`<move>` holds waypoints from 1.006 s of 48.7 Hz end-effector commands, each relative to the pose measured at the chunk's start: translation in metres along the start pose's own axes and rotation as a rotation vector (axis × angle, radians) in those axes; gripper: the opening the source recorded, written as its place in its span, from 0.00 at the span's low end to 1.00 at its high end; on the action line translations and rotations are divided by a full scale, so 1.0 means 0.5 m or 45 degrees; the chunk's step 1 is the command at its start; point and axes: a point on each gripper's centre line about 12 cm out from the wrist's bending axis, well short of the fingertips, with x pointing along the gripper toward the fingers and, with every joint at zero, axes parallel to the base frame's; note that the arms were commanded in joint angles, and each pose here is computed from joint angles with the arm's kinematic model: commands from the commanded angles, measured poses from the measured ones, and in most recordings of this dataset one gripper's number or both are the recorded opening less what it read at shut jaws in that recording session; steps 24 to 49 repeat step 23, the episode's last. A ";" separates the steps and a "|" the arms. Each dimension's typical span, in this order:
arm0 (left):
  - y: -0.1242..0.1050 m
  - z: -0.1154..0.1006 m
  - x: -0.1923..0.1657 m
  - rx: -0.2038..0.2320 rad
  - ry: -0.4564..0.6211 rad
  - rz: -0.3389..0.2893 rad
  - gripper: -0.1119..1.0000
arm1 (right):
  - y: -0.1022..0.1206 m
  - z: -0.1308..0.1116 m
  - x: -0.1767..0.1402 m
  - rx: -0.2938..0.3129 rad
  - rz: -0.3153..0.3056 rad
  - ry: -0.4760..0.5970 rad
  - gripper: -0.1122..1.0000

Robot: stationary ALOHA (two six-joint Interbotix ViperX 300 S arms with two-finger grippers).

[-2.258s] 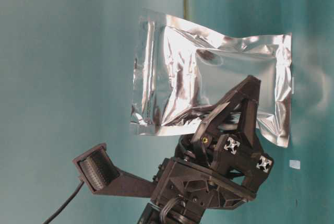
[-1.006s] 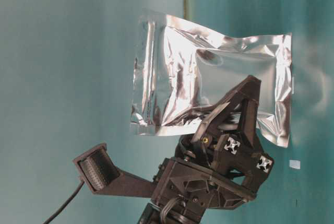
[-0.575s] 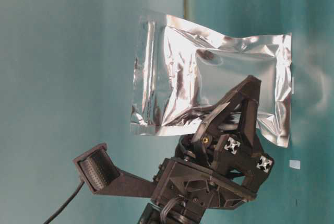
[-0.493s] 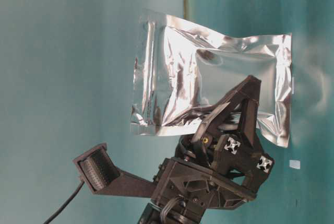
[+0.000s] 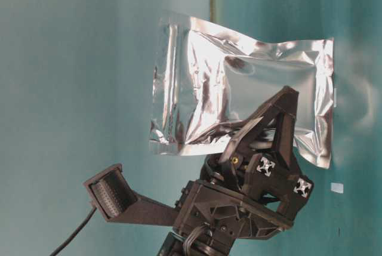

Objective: Hand over the silver zip bag and make it stand upright.

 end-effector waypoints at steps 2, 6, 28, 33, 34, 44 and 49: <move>-0.009 0.008 0.000 0.008 -0.017 -0.014 0.35 | 0.001 0.010 -0.006 0.015 0.003 -0.029 0.88; -0.008 0.007 0.001 0.007 -0.015 -0.012 0.35 | 0.001 0.010 -0.006 0.013 0.003 -0.029 0.88; -0.009 0.006 0.001 0.008 -0.015 -0.014 0.35 | 0.001 0.010 -0.006 0.013 0.003 -0.029 0.88; -0.009 0.006 0.001 0.008 -0.015 -0.014 0.35 | 0.001 0.010 -0.006 0.013 0.003 -0.029 0.88; -0.009 0.006 0.001 0.008 -0.015 -0.014 0.35 | 0.001 0.010 -0.006 0.013 0.003 -0.029 0.88; -0.009 0.006 0.001 0.008 -0.015 -0.014 0.35 | 0.001 0.010 -0.006 0.013 0.003 -0.029 0.88; -0.009 0.006 0.001 0.008 -0.015 -0.014 0.35 | 0.001 0.010 -0.006 0.013 0.003 -0.029 0.88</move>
